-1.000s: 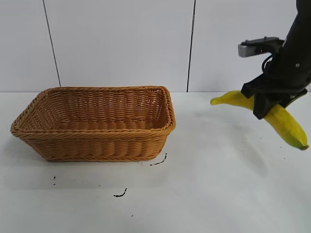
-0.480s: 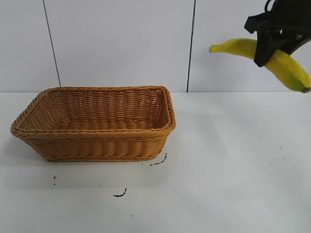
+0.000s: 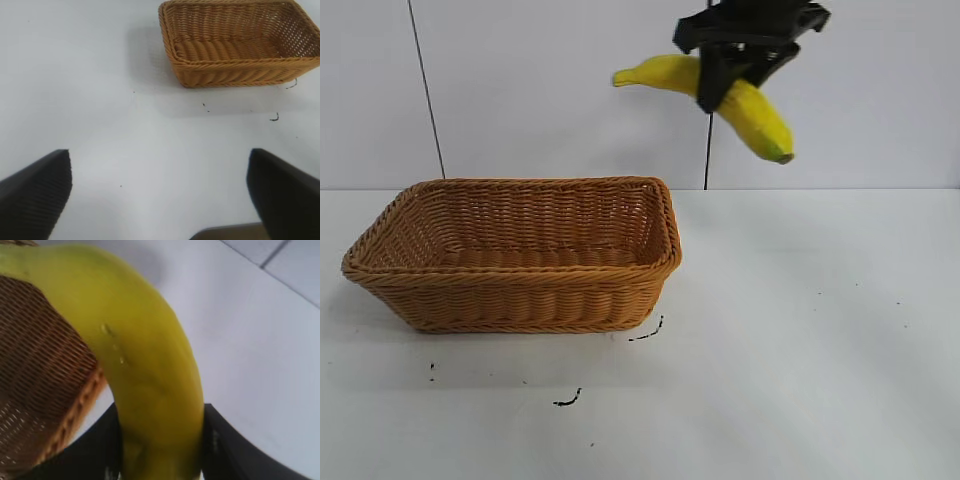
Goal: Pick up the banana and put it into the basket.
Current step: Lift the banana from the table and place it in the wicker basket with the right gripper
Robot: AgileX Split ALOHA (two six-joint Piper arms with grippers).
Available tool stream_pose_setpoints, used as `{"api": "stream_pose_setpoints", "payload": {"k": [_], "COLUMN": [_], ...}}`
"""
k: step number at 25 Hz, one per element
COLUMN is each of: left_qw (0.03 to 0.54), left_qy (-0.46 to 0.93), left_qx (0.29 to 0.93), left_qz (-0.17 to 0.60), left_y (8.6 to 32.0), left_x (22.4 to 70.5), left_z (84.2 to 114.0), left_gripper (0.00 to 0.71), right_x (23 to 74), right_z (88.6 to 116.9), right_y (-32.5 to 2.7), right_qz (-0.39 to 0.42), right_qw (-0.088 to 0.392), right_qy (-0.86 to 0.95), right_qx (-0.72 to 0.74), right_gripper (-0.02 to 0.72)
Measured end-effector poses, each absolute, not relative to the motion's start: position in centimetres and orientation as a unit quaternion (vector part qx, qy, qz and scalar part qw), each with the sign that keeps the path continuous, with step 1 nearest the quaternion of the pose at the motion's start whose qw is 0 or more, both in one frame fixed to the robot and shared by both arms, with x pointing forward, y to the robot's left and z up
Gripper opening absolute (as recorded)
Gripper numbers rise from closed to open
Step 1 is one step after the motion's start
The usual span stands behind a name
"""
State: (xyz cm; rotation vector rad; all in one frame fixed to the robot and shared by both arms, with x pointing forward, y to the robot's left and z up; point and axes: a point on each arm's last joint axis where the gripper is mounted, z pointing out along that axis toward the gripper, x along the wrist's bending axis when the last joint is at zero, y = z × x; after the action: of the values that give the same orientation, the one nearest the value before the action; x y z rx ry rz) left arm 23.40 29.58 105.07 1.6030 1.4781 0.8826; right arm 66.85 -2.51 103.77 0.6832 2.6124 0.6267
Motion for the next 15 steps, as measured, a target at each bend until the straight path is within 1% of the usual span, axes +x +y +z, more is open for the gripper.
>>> {"api": "stream_pose_setpoints", "payload": {"k": [3, 6, 11, 15], "left_qw": [0.384, 0.384, 0.384, 0.384], "left_qy": [0.58, 0.58, 0.58, 0.58], "left_qx": [0.629, 0.629, 0.629, 0.629], "left_qz": [0.346, 0.346, 0.346, 0.346], "left_y": [29.6, 29.6, 29.6, 29.6], "left_x": [23.4, 23.4, 23.4, 23.4], "left_z": [105.1, 105.1, 105.1, 105.1], "left_gripper": [0.69, 0.69, 0.69, 0.69], "right_x": [65.9, 65.6, 66.7, 67.0], "right_z": [102.6, 101.2, 98.4, 96.1], "right_y": [0.9, 2.9, 3.3, 3.5], "right_qz": [0.234, 0.232, 0.229, 0.214], "right_qw": [0.216, 0.242, 0.26, 0.25], "right_qy": [0.932, 0.931, 0.927, 0.934], "right_qx": [0.174, 0.141, 0.143, 0.141], "right_gripper": [0.3, 0.3, 0.3, 0.3]}}
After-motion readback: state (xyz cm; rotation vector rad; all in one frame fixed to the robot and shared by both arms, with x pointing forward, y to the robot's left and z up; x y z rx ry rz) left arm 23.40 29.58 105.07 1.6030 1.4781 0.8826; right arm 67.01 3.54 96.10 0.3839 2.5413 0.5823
